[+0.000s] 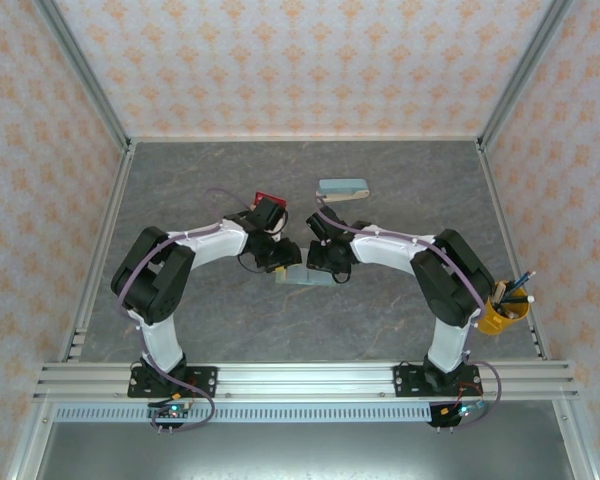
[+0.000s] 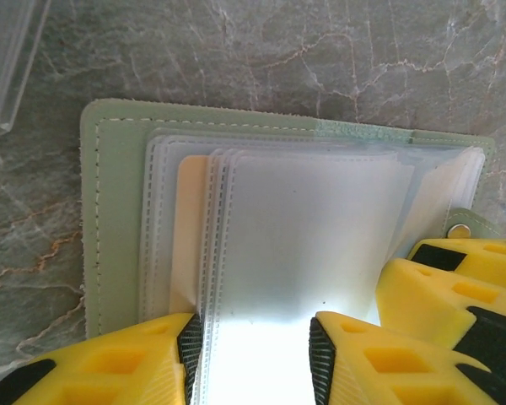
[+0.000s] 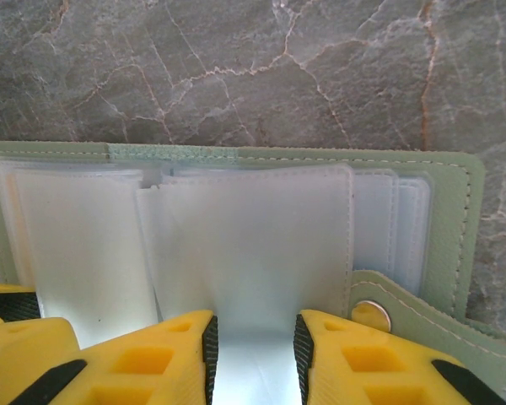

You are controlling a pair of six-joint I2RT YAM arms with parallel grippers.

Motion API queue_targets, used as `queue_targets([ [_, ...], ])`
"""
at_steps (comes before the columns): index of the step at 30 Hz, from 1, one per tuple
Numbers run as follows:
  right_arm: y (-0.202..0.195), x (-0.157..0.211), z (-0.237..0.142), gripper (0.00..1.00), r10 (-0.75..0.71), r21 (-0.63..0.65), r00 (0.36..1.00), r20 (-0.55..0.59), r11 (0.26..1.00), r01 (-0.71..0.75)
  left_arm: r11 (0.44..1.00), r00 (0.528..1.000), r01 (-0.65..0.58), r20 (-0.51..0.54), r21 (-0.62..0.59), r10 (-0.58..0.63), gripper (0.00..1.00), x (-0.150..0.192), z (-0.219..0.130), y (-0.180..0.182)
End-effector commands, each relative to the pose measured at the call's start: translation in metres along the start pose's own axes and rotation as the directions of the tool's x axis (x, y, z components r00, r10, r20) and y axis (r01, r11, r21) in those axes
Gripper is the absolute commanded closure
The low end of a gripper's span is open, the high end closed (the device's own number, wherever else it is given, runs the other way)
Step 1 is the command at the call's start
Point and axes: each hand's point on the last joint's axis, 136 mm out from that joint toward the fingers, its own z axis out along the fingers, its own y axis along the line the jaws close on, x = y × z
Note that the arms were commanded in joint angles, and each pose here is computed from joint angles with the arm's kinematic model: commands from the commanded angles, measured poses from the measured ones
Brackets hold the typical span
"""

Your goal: Take the credit cards out of the card holder

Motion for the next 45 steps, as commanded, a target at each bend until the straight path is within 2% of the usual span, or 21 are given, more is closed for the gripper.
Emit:
queue_targets([
  [1, -0.014, 0.013, 0.012, 0.68, 0.021, 0.034, 0.999, -0.048, 0.999, -0.019, 0.999, 0.999, -0.027, -0.044, 0.025, 0.028, 0.60, 0.009, 0.008, -0.005],
  [10, -0.007, 0.007, 0.002, 0.70, 0.037, -0.033, 0.999, -0.029, 0.999, -0.037, 0.978, 0.996, -0.082, -0.013, 0.194, 0.086, 0.69, 0.009, -0.009, -0.039],
  [16, 0.001, 0.001, -0.008, 0.70, 0.039, -0.082, 0.999, -0.002, 0.996, -0.039, 0.970, 0.995, -0.095, -0.008, 0.223, 0.100, 0.71, 0.010, -0.013, -0.045],
  [25, -0.001, -0.006, -0.022, 0.70, 0.050, -0.081, 0.998, 0.044, 0.996, -0.047, 0.964, 0.993, -0.118, 0.021, 0.237, 0.116, 0.75, 0.009, -0.024, -0.051],
  [37, -0.027, -0.026, -0.058, 0.67, 0.088, 0.004, 0.967, 0.241, 0.996, -0.092, 0.929, 0.995, -0.090, -0.002, 0.359, 0.098, 0.74, 0.010, -0.020, -0.072],
  [45, -0.041, -0.033, -0.077, 0.66, 0.120, 0.019, 0.935, 0.332, 0.991, -0.134, 0.922, 0.991, -0.115, -0.016, 0.369, 0.130, 0.73, 0.016, -0.013, -0.085],
])
